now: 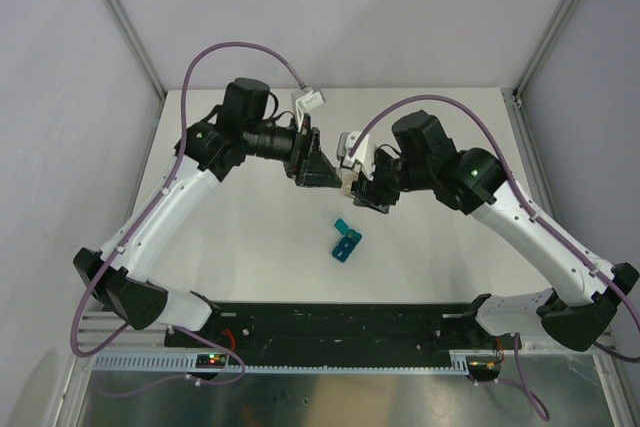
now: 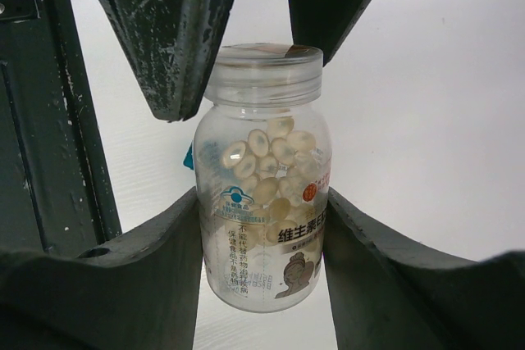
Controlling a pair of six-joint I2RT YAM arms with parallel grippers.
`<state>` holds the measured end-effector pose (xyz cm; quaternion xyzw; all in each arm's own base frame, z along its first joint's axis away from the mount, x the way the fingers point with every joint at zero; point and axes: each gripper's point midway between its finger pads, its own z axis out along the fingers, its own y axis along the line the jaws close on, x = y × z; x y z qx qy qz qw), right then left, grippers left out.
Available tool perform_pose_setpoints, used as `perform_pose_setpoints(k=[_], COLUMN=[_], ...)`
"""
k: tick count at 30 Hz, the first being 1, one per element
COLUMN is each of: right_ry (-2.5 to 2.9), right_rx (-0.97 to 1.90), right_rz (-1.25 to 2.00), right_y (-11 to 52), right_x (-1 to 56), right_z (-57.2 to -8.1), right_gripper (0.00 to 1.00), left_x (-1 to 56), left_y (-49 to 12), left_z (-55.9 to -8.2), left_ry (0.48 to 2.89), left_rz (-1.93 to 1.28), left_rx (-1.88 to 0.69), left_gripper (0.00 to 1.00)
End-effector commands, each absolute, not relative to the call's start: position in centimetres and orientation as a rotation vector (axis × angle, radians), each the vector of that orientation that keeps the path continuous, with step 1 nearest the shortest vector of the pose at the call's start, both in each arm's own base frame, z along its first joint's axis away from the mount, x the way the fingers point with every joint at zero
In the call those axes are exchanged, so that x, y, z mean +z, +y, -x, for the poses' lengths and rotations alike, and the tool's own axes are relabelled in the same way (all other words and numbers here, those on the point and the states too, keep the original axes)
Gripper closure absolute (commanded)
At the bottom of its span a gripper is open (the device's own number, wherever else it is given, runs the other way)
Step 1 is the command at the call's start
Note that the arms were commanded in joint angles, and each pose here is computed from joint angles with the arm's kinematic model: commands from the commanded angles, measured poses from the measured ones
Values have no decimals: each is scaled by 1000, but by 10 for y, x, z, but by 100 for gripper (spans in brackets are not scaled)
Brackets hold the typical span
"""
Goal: Sort the pills into containers
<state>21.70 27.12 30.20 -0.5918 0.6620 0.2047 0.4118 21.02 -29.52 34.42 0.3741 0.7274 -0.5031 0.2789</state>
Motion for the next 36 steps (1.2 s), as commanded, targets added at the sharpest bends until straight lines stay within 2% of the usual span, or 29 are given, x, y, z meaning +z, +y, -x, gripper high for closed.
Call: perform_pose_setpoints(k=[1, 6, 11, 17, 19, 24, 29, 36], right_ry=[1604, 1604, 1609, 1614, 1612, 1620, 1615, 1580], right_rx=[511, 515, 533, 556, 577, 660, 838, 1184], right_rz=[1439, 1438, 1436, 1428, 1427, 1434, 1463, 1544], right_y=[271, 271, 273, 275, 277, 279, 282, 282], right_x=[320, 320, 319, 320, 322, 322, 322, 323], right_z=[-218, -218, -219, -220, -219, -215, -205, -175], right_gripper=[100, 100, 100, 100, 100, 100, 100, 100], left_x=[345, 342, 339, 332, 331, 336, 342, 343], left_y=[-296, -296, -298, -298, -299, -300, -303, -305], left_z=[-212, -211, -209, -205, -203, -192, -166, -123], left_ry=[1918, 1919, 1923, 1926, 1921, 1861, 1704, 1486], left_rz=[-1031, -1040, -1054, -1074, -1087, -1150, -1303, -1499], left_rx=[-1361, -1374, -1401, -1421, -1430, -1458, -1429, -1374], left_gripper=[32, 38, 49, 52, 57, 78, 98, 100])
